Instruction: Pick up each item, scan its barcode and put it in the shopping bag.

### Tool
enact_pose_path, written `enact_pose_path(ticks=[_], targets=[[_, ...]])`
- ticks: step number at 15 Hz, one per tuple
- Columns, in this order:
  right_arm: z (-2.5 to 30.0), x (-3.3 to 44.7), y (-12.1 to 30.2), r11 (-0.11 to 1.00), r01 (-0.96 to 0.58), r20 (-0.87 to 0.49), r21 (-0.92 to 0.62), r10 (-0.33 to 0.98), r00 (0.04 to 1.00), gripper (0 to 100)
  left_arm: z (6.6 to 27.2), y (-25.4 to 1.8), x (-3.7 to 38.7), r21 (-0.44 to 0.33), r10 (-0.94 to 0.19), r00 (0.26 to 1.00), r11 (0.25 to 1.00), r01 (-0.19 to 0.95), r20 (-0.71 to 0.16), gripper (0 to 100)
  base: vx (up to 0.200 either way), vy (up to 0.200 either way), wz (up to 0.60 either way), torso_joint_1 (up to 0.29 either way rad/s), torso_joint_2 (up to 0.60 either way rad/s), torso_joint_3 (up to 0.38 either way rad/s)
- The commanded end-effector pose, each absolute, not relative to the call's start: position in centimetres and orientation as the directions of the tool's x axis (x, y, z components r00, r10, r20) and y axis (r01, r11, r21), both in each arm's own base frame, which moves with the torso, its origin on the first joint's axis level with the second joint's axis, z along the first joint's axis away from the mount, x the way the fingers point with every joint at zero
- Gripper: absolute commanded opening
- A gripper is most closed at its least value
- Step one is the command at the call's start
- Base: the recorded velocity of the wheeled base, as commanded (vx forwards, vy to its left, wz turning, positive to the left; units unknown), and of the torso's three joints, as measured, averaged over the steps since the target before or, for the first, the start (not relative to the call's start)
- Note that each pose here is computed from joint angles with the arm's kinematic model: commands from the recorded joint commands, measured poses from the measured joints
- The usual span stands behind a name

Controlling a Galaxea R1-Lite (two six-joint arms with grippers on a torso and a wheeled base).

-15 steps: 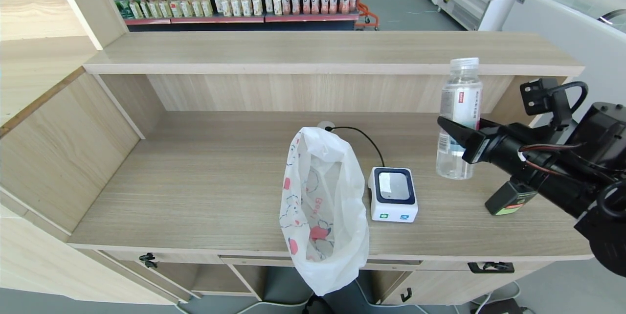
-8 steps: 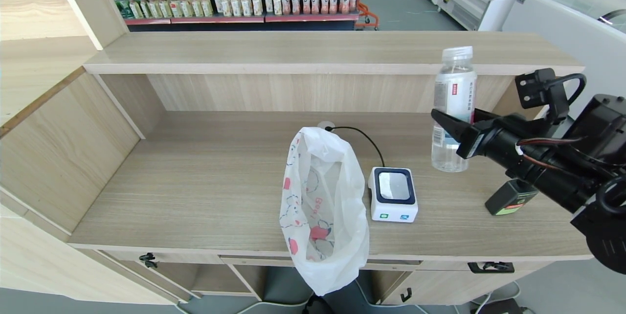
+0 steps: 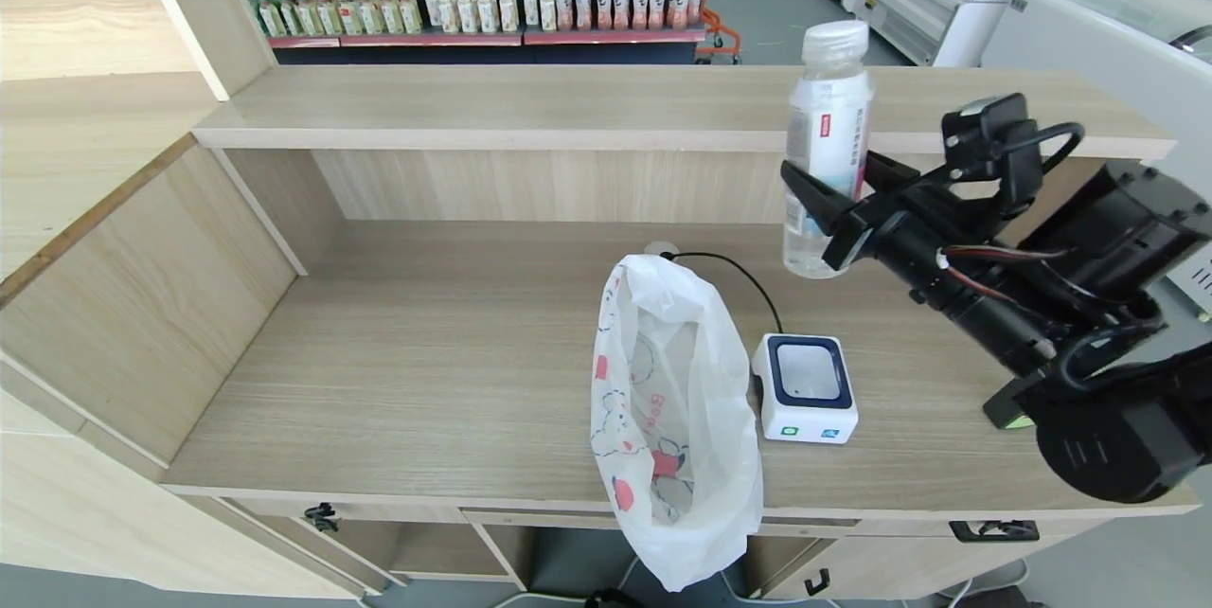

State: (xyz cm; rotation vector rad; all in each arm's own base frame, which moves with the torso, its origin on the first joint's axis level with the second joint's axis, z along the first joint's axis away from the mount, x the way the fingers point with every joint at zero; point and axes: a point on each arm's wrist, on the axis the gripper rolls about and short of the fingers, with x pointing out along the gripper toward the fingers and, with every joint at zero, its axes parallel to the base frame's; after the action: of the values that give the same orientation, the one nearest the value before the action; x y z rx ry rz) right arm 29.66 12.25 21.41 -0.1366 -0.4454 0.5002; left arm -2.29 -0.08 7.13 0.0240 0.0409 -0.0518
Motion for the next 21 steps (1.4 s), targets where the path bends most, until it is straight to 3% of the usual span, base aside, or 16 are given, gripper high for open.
enact_pose_path(ticks=[1, 7, 12, 21], targets=[[18.6, 30.9, 14.5, 0.845, -0.480, 0.321, -0.234, 0.533, 0.783, 0, 7.1, -0.1, -2.3, 0.023, -0.051, 0.998, 0.998, 0.052, -0.041, 100, 0.000, 0.000, 0.00, 0.000, 0.00, 0.000], [12.6, 34.3, 17.8, 0.813, -0.529, 0.260, -0.243, 0.580, 0.772, 0, 7.1, -0.1, -2.3, 0.023, -0.051, 0.998, 0.998, 0.052, -0.041, 100, 0.000, 0.000, 0.00, 0.000, 0.00, 0.000], [13.2, 36.1, 21.4, 0.790, -0.582, 0.356, -0.194, 0.609, 0.709, 0, 7.1, -0.1, -2.3, 0.023, -0.051, 0.998, 0.998, 0.052, -0.041, 100, 0.000, 0.000, 0.00, 0.000, 0.00, 0.000], [8.7, 38.3, 21.4, 0.753, -0.626, 0.273, -0.203, 0.657, 0.702, 0, 7.1, -0.1, -2.3, 0.023, -0.051, 0.998, 0.998, 0.052, -0.041, 100, 0.000, 0.000, 0.00, 0.000, 0.00, 0.000]])
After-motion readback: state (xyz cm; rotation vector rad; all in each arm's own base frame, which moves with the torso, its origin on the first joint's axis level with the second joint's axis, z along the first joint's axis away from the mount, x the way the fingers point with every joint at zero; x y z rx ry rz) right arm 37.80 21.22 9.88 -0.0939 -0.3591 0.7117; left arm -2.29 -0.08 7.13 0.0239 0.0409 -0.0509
